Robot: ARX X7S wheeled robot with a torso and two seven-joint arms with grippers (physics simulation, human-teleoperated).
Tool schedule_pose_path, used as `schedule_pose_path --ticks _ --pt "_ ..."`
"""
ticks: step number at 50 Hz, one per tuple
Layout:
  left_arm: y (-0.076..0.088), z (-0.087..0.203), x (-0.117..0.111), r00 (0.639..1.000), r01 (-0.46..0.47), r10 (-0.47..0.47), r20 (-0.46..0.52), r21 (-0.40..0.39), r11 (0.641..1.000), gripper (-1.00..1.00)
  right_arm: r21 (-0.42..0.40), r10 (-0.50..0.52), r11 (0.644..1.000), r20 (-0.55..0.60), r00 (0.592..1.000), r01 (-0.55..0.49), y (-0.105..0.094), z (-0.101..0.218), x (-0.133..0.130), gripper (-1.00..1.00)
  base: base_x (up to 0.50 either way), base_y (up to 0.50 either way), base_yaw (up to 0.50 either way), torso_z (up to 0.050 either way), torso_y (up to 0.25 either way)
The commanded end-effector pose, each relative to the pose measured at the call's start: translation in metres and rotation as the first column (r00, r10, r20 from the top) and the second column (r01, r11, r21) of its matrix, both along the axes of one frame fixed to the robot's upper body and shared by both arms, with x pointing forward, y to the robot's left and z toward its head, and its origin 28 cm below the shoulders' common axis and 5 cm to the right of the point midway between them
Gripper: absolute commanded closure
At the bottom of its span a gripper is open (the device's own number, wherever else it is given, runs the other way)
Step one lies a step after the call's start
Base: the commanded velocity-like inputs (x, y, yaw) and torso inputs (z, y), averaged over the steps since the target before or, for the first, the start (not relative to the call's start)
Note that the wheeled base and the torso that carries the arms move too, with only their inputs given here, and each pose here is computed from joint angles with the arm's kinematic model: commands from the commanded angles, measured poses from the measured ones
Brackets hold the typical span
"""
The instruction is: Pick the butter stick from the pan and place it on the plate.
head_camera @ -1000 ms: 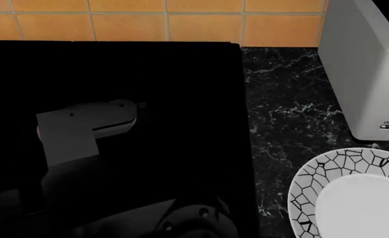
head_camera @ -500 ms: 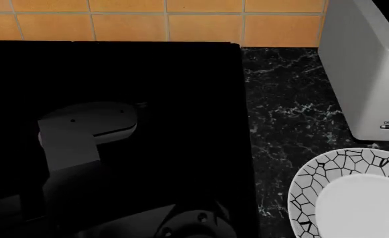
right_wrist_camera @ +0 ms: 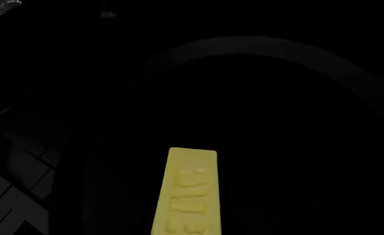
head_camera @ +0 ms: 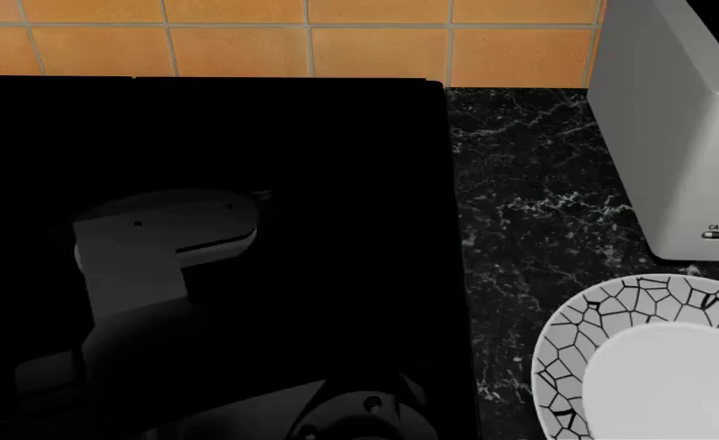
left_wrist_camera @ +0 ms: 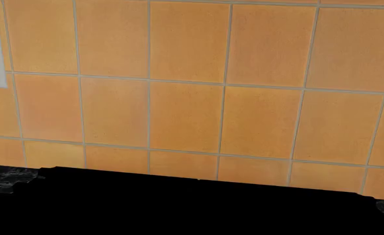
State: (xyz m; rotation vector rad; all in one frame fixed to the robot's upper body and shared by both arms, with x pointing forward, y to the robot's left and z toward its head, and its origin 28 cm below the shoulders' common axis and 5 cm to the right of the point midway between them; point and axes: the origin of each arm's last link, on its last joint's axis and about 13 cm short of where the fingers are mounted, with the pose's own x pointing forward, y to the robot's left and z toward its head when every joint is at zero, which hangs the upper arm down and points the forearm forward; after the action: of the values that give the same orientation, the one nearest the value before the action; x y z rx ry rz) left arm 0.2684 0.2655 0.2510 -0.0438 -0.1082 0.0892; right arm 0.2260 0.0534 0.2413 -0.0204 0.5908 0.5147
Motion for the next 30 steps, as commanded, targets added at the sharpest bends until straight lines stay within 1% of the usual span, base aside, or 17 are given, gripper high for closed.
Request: schedule_pose_path --ticks 1,19,25,30 --pt "0.001 -0.001 -0.001 1.0 -0.001 0.001 0.0 -0.003 1.0 -1.0 -0.016 0.026 1.0 0.012 1.0 -0.026 0.0 -0.002 -0.002 1.0 0.0 0.0 0.0 0.0 0.0" --pt "-0.001 -0.002 0.002 1.0 0.005 -0.005 -0.003 -0.001 1.0 -1.0 -0.016 0.03 0.999 0.129 0.991 -0.029 -0.005 0.025 -0.001 1.0 0.0 0.0 0.0 0.0 0.0" --pt "-0.001 -0.002 0.002 1.0 0.005 -0.005 -0.002 0.001 1.0 -1.0 -0.009 0.007 1.0 0.165 0.986 -0.006 -0.011 0.037 0.001 1.0 0.0 0.0 0.0 0.0 0.0" --pt "-0.002 0.0 0.001 1.0 0.007 -0.007 0.0 0.003 1.0 -1.0 0.006 -0.035 0.999 0.205 0.978 0.034 -0.022 0.053 0.003 1.0 0.0 0.0 0.0 0.0 0.0"
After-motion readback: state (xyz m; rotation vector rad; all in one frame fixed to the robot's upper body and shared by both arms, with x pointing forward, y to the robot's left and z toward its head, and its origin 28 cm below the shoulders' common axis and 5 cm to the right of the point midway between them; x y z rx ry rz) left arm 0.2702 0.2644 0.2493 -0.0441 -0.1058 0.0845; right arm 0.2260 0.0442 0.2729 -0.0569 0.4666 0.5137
